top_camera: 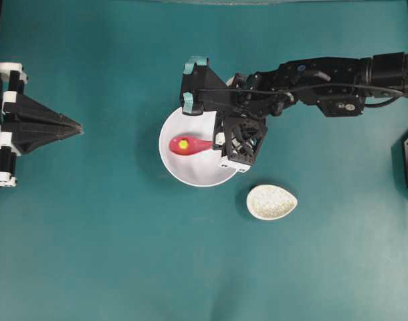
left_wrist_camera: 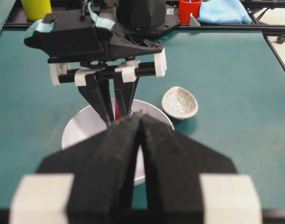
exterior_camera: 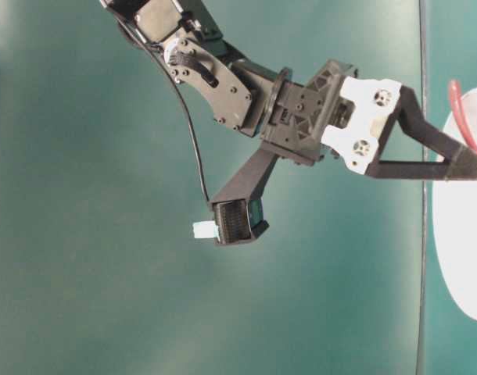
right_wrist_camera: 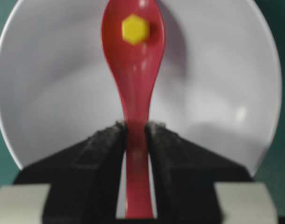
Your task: Scoop the yellow hexagonal prism block from the bowl with a spoon using the right arm.
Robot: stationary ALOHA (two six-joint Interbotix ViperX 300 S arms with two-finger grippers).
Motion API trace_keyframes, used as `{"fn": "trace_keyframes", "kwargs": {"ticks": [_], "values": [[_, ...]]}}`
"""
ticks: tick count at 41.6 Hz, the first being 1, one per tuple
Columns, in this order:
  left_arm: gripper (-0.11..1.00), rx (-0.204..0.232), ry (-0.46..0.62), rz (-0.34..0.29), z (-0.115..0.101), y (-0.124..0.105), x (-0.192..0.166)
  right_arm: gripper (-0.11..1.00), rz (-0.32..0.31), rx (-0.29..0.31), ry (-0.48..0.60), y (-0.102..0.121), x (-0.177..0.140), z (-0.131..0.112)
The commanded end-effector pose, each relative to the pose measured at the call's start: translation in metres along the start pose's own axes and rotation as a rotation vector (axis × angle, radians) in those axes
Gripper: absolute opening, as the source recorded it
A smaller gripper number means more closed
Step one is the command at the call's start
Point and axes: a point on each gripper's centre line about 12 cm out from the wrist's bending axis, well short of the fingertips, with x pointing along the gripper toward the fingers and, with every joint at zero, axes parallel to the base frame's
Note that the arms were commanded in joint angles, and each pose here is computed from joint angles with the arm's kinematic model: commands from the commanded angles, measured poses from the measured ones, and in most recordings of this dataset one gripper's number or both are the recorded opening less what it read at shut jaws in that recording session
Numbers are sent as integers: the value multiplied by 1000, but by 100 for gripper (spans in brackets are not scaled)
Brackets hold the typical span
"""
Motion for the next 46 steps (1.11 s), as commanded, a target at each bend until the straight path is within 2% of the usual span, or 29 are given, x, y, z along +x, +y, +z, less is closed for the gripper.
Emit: {"fn": "trace_keyframes", "kwargs": {"ticks": [1, 27, 46], "values": [[3, 2, -32, -2, 12, 0, 2, 23, 3, -3, -37, 3, -9, 8], [3, 0, -34, -2, 12, 0, 2, 23, 1, -9, -43, 3, -9, 9], [3, 2, -34, 0, 12, 0, 2, 23, 0, -24, -88, 7, -27, 16]]}}
